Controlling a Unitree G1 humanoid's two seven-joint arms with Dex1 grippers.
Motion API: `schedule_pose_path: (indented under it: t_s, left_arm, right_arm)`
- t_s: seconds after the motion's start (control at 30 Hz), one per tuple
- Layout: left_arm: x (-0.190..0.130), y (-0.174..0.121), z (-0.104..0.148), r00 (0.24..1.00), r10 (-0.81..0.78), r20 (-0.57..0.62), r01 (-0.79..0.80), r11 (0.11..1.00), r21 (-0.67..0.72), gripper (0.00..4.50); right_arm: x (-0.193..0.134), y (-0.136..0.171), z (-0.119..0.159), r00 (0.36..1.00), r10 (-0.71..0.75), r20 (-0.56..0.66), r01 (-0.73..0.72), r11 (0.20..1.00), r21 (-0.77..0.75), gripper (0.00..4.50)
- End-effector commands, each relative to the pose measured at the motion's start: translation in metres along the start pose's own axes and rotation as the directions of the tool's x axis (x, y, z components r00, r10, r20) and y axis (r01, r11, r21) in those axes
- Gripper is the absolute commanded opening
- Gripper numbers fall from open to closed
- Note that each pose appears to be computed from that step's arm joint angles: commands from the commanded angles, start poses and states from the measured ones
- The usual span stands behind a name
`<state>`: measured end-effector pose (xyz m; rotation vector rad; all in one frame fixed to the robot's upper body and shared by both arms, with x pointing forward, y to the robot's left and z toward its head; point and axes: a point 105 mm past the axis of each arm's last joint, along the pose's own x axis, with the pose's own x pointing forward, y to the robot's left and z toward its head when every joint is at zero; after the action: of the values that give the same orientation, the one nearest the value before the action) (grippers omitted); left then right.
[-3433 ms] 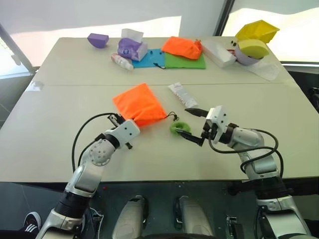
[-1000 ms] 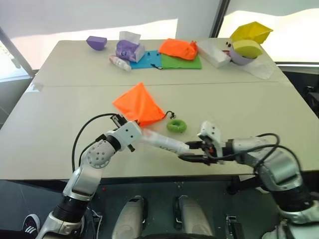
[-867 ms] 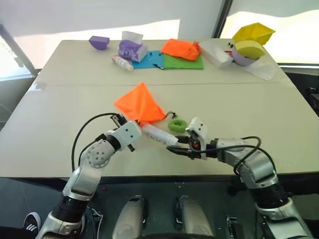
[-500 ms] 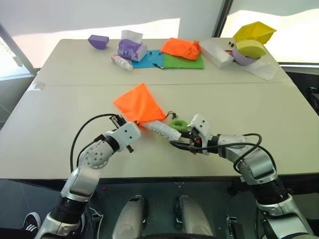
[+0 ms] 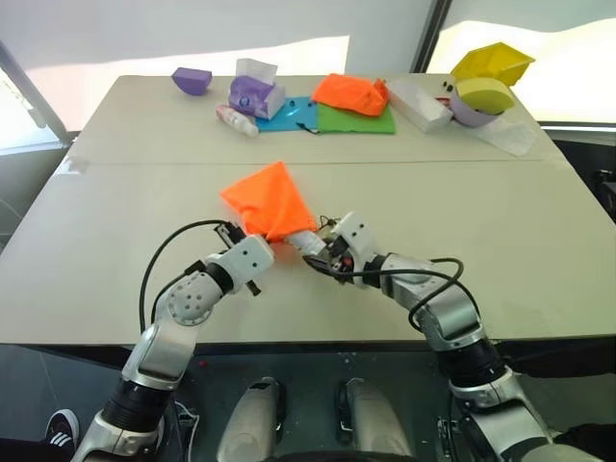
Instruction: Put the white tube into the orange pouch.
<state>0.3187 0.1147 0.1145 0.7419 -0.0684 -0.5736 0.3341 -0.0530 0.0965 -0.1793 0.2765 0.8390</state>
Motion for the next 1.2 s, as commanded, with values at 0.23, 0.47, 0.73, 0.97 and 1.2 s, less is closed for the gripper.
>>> schedule_pose_path:
  t_s: [0.23,0.47,0.73,0.97,1.2]
  left_arm:
    - [0.000,0.001,0.016,0.999,0.011,0.047,-0.011,1.000,0.004,0.00]
    - [0.005,0.002,0.019,0.998,0.022,0.053,-0.020,0.999,-0.026,0.00]
    - [0.002,-0.003,0.013,1.000,0.007,0.029,-0.007,1.000,-0.020,0.00]
    - [0.002,-0.002,0.013,0.999,0.013,0.034,-0.013,1.000,-0.023,0.00]
    - [0.002,-0.004,0.015,0.999,0.011,0.044,-0.009,1.000,-0.028,0.00]
  right_arm:
    - [0.015,0.020,0.025,0.996,0.049,0.077,-0.049,0.999,-0.010,1.81]
    - [0.048,0.030,0.034,0.998,0.029,0.057,-0.026,0.998,-0.057,1.81]
    - [0.062,0.031,0.038,0.999,0.032,0.038,-0.026,0.986,-0.164,1.81]
    - [0.075,0.047,0.041,0.997,0.072,0.039,-0.067,0.991,-0.119,1.81]
    - [0.087,0.048,0.046,0.996,0.070,0.049,-0.066,0.995,-0.077,1.81]
